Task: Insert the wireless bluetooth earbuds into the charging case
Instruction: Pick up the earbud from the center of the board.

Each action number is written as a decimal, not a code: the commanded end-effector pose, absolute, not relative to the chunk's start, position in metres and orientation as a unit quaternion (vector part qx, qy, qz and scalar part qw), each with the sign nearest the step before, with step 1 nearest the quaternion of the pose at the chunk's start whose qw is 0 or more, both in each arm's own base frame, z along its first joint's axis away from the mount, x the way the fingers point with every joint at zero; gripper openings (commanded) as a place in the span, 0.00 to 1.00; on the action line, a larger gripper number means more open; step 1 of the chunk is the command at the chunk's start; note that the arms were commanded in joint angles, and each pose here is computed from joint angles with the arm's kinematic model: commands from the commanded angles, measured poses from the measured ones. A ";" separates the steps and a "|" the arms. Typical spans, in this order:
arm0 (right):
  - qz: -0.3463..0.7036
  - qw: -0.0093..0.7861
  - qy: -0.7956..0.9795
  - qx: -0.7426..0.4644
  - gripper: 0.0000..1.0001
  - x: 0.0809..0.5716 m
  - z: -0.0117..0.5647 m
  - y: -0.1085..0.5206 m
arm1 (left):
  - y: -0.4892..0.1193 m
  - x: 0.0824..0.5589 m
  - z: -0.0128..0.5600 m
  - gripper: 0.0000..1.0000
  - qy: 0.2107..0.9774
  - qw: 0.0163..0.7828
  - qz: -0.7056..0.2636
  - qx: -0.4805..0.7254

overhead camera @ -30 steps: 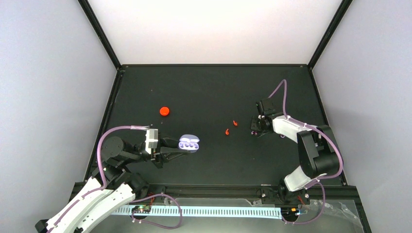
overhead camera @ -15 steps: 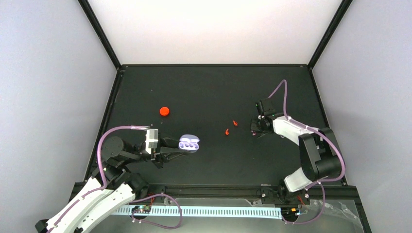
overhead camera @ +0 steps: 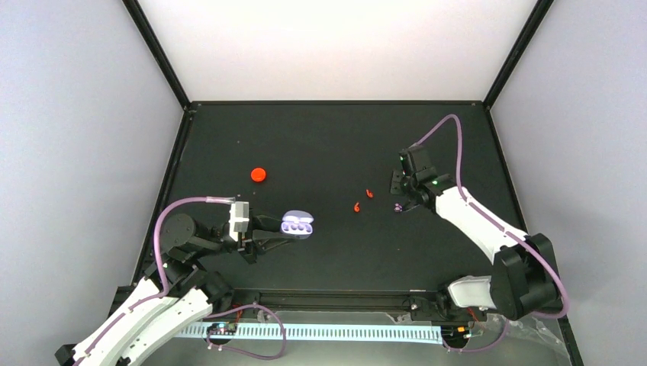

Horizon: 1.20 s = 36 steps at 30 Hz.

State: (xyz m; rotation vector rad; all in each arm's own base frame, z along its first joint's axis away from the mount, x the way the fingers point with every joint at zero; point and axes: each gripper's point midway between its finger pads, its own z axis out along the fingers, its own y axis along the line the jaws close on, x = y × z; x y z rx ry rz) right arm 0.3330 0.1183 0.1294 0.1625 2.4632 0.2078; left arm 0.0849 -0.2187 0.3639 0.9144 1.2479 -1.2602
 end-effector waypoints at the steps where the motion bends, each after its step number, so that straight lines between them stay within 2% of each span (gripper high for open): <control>1: 0.065 0.293 0.949 0.091 0.21 0.322 0.100 0.108 | -0.221 0.086 0.365 0.02 0.524 0.544 -0.529 0.387; 6: 0.098 0.267 0.948 0.140 0.43 0.314 0.067 0.108 | -0.220 0.085 0.365 0.02 0.524 0.544 -0.528 0.388; 10: 0.109 0.256 0.946 0.167 0.57 0.317 0.052 0.106 | -0.219 0.085 0.365 0.02 0.523 0.545 -0.528 0.388; 14: 0.106 0.247 0.948 0.170 0.64 0.328 0.043 0.107 | -0.219 0.085 0.365 0.02 0.523 0.545 -0.527 0.388; 23: 0.105 0.237 0.958 0.125 0.65 0.344 0.034 0.118 | -0.218 0.085 0.365 0.02 0.524 0.549 -0.524 0.387; 36: 0.156 0.208 0.965 0.034 0.59 0.352 0.037 0.157 | -0.220 0.086 0.363 0.02 0.526 0.544 -0.525 0.389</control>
